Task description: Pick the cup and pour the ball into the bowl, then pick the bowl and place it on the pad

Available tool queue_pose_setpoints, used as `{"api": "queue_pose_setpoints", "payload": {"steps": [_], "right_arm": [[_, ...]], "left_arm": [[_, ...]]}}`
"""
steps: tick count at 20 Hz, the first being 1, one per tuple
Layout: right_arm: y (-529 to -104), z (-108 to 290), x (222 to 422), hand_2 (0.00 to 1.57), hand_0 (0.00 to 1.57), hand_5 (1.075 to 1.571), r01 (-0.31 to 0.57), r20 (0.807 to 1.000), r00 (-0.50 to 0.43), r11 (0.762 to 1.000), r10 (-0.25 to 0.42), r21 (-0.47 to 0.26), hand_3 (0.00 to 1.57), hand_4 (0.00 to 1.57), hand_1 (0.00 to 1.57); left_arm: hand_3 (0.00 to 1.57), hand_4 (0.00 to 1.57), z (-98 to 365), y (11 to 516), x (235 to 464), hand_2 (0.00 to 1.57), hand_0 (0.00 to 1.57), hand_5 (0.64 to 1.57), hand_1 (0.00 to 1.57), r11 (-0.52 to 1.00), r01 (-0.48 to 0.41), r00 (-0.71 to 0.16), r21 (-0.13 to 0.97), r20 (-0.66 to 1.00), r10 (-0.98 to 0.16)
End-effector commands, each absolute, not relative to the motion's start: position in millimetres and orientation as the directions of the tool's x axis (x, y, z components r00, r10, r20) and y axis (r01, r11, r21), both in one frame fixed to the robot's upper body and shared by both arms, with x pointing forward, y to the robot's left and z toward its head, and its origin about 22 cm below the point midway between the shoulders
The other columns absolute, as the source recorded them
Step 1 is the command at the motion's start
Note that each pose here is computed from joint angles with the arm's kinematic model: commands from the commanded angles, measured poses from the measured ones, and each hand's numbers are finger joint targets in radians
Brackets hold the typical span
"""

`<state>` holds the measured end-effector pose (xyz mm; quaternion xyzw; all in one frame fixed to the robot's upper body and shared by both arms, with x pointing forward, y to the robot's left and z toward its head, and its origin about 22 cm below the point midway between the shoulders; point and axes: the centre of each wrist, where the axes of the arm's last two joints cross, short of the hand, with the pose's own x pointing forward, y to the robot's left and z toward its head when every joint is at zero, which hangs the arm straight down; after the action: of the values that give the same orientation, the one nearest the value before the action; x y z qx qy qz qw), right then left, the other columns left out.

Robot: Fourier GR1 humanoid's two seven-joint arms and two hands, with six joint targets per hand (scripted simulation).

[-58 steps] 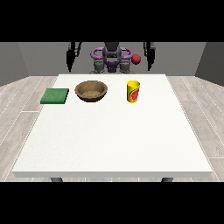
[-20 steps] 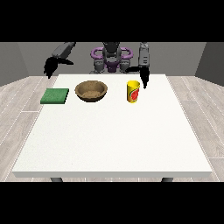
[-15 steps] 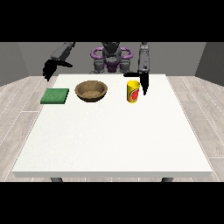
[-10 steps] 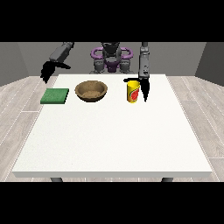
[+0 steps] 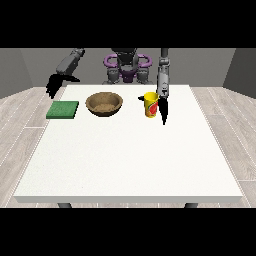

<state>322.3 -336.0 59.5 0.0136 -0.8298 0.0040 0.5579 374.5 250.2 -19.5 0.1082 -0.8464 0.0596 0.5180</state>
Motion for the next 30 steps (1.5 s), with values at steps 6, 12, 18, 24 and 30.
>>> {"api": "queue_pose_setpoints", "payload": {"steps": [6,12,18,24,30], "right_arm": [[-347,60,332,0.0,0.0,1.57,-0.065,0.932,-0.361,0.998,-0.047,0.025,0.0,0.29,0.0],[-380,42,321,0.0,0.0,1.571,-0.023,0.958,-0.282,0.998,-0.056,0.051,0.19,0.43,0.0],[-399,5,307,0.0,0.0,1.571,0.043,0.993,-0.086,0.996,-0.077,0.081,0.25,0.49,0.0],[-401,-3,309,0.0,0.0,1.571,0.032,0.994,-0.023,0.993,-0.11,0.111,0.33,0.52,0.0],[-462,-37,247,0.0,0.0,1.57,0.18,0.992,0.059,0.979,-0.111,0.098,0.35,0.57,0.0]], "left_arm": [[1.57,1.57,-28,240,367,1.57,1.4,1.258,1.4,0.876,-0.393,-0.398,0.28,0.807,-0.437],[1.57,1.32,-47,213,359,1.57,1.57,1.485,1.57,0.825,-0.444,-0.305,0.35,0.807,-0.506],[1.57,1.3,-29,217,370,1.57,1.57,1.493,1.57,0.64,-0.437,-0.204,0.632,0.623,-0.755],[1.57,1.27,-26,188,384,1.57,1.57,1.495,1.57,0.382,-0.38,-0.156,0.842,0.349,-0.924],[1.57,1.27,-16,119,387,1.57,1.57,1.495,1.57,0.251,-0.245,-0.189,0.936,0.208,-0.96]]}}
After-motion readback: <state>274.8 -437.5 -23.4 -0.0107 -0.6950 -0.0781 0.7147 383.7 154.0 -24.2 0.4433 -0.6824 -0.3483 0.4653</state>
